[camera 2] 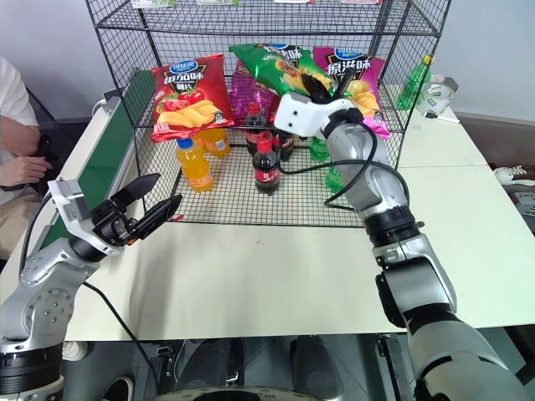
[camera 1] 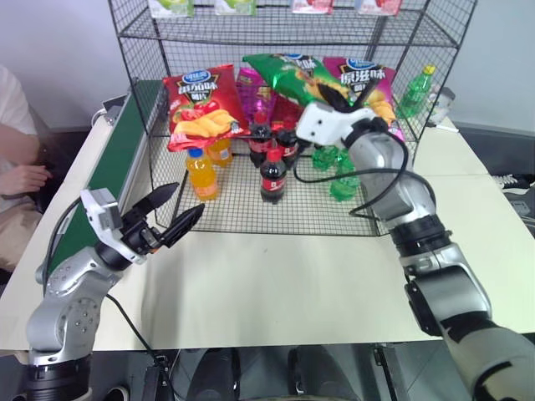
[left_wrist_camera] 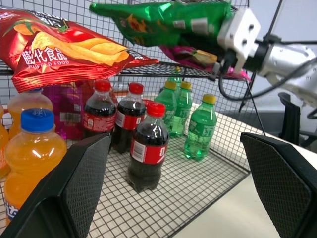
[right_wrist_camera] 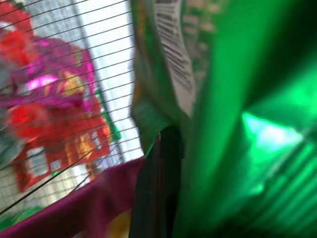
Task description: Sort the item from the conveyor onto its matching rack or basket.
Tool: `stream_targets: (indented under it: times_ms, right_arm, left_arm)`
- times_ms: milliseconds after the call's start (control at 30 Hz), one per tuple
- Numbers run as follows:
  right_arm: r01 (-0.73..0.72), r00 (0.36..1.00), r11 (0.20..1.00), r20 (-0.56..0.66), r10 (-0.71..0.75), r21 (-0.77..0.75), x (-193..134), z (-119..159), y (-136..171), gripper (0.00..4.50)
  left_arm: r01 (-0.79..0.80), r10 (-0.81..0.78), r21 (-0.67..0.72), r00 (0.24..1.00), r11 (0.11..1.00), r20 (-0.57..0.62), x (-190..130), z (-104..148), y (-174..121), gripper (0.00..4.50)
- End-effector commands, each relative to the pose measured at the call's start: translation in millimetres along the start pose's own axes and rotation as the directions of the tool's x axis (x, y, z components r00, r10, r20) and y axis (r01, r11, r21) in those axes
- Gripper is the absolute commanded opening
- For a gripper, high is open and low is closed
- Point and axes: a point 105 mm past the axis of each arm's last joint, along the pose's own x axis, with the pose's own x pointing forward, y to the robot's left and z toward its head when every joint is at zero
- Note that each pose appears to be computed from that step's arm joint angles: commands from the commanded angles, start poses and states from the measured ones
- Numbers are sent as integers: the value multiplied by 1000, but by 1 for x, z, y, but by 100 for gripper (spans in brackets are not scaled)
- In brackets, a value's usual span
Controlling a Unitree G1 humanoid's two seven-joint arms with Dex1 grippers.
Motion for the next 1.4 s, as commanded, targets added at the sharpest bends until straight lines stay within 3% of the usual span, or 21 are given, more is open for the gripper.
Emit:
stream_targets:
  times_ms: [33, 133, 367, 467, 633, 867, 1167, 1233, 1300, 1400]
  right_arm:
    - [4, 1000, 1000, 5, -4, 13, 2, 0, 2, 0]
    - [-14, 1000, 999, -12, 14, 39, 2, -3, 8, 0]
    - [-60, 998, 992, 41, 55, 111, 4, 20, 27, 0]
    - [-51, 999, 992, 23, 49, 115, 4, 13, 24, 97]
    - [-42, 998, 987, 56, 34, 156, 4, 24, 20, 336]
    - [-129, 960, 927, 279, 28, 353, -11, 83, 17, 336]
    - [-130, 939, 893, 343, -28, 431, -18, 90, 2, 336]
    - [-215, 916, 828, 402, -14, 518, -33, 92, 4, 336]
    - [-320, 867, 698, 495, -56, 640, -53, 105, 0, 336]
    - [-435, 802, 575, 588, -102, 693, -77, 118, -9, 336]
  left_arm:
    - [22, -23, 49, 999, 999, 24, 3, 8, -8, 447]
    - [23, -25, 49, 999, 999, 25, 3, 8, -10, 447]
    - [21, -23, 57, 999, 998, 27, 3, 12, -8, 447]
    - [21, -22, 53, 999, 998, 26, 4, 11, -8, 450]
    - [24, -25, 47, 1000, 999, 18, 3, 8, -10, 450]
    - [26, -27, 45, 999, 999, 17, 4, 7, -11, 450]
    - [34, -35, 48, 999, 998, 15, 6, 6, -12, 450]
    - [32, -32, 52, 999, 998, 15, 4, 7, -12, 450]
    - [30, -30, 53, 999, 998, 13, 2, 7, -12, 450]
    - [26, -27, 56, 1000, 998, 6, 1, 6, -11, 450]
